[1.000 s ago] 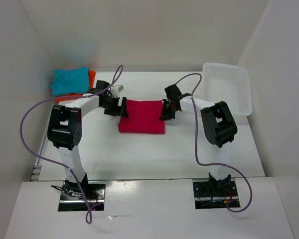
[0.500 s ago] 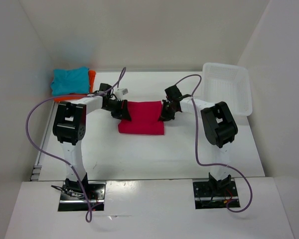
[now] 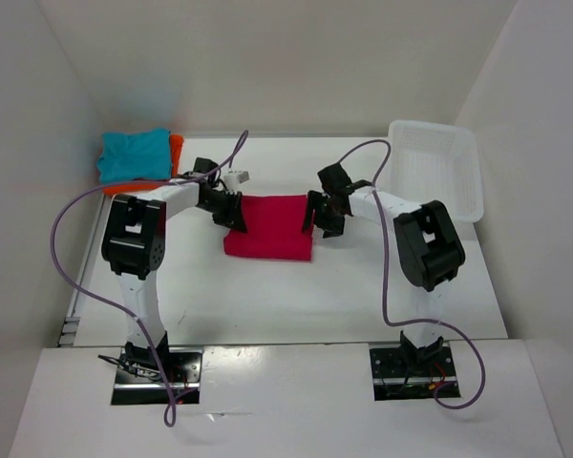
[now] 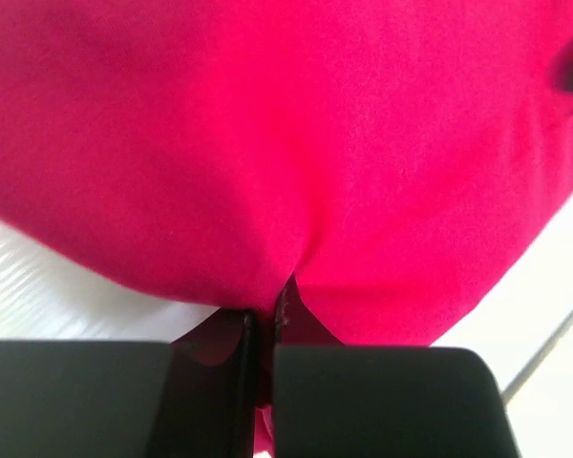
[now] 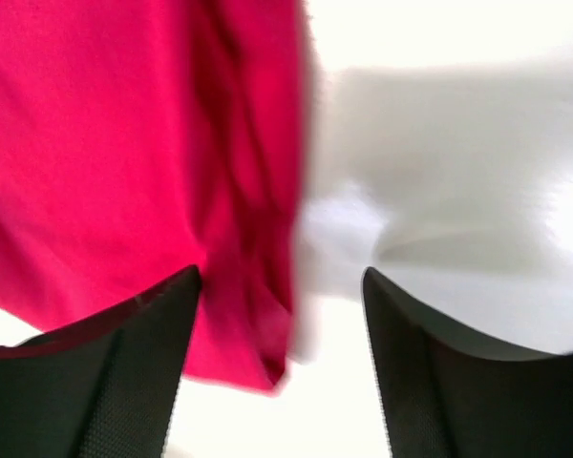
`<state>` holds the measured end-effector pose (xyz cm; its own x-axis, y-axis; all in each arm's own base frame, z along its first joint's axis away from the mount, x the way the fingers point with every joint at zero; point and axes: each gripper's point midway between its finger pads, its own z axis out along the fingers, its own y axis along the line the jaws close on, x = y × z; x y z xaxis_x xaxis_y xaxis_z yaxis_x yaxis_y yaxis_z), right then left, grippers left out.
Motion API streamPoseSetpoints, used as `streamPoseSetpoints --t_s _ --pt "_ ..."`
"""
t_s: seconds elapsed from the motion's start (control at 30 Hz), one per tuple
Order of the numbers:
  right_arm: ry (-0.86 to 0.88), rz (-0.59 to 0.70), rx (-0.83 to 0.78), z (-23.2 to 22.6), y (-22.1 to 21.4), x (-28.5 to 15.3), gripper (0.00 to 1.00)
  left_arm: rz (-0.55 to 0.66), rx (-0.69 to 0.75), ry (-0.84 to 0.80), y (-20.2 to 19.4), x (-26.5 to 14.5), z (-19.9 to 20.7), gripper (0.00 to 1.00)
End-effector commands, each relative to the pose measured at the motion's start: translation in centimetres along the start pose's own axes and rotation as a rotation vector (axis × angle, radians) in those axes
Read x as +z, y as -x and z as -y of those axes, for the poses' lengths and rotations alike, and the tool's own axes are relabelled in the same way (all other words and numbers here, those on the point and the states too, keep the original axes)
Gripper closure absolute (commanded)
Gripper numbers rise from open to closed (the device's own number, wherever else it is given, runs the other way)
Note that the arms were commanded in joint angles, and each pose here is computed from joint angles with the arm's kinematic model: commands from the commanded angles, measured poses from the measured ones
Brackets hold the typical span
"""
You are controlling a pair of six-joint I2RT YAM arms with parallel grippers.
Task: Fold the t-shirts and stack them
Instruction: Put the neatly folded tshirt into the corner of the board with the left arm
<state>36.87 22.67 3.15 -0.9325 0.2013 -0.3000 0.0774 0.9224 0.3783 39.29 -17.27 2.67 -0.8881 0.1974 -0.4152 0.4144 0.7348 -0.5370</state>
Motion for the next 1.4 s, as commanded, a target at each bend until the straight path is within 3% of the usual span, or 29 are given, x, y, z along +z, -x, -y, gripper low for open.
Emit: streamPoseSetpoints --t_s 0.0,0.2,0.43,0.77,1.03,1.37 --pt "-0.067 0.138 -0.028 0.5 2.2 -6.0 0.25 0.015 0.123 0.167 1.6 -3.2 -1.2 1.0" --pt "-0.026 0.27 0.011 0.4 4.5 -11.5 0.21 0.057 0.215 0.299 4.8 -5.9 -2.1 1.0" --pt "-0.051 0.267 0.029 1.6 4.3 -11.6 0.2 0.146 0.309 0.514 9.3 -11.3 -4.8 1.0" --pt "-0.048 0.291 0.018 1.3 4.7 -12.6 0.2 0.277 0.445 0.97 15.4 -21.7 -10.6 1.0" --pt "-0.058 0.275 0.02 1.7 4.3 -12.4 0.2 0.385 0.456 1.081 20.0 -26.6 -14.3 1.0" --pt "-0.101 0.243 0.035 2.4 3.6 -12.5 0.2 0.459 0.333 1.014 21.9 -31.1 -20.8 1.0"
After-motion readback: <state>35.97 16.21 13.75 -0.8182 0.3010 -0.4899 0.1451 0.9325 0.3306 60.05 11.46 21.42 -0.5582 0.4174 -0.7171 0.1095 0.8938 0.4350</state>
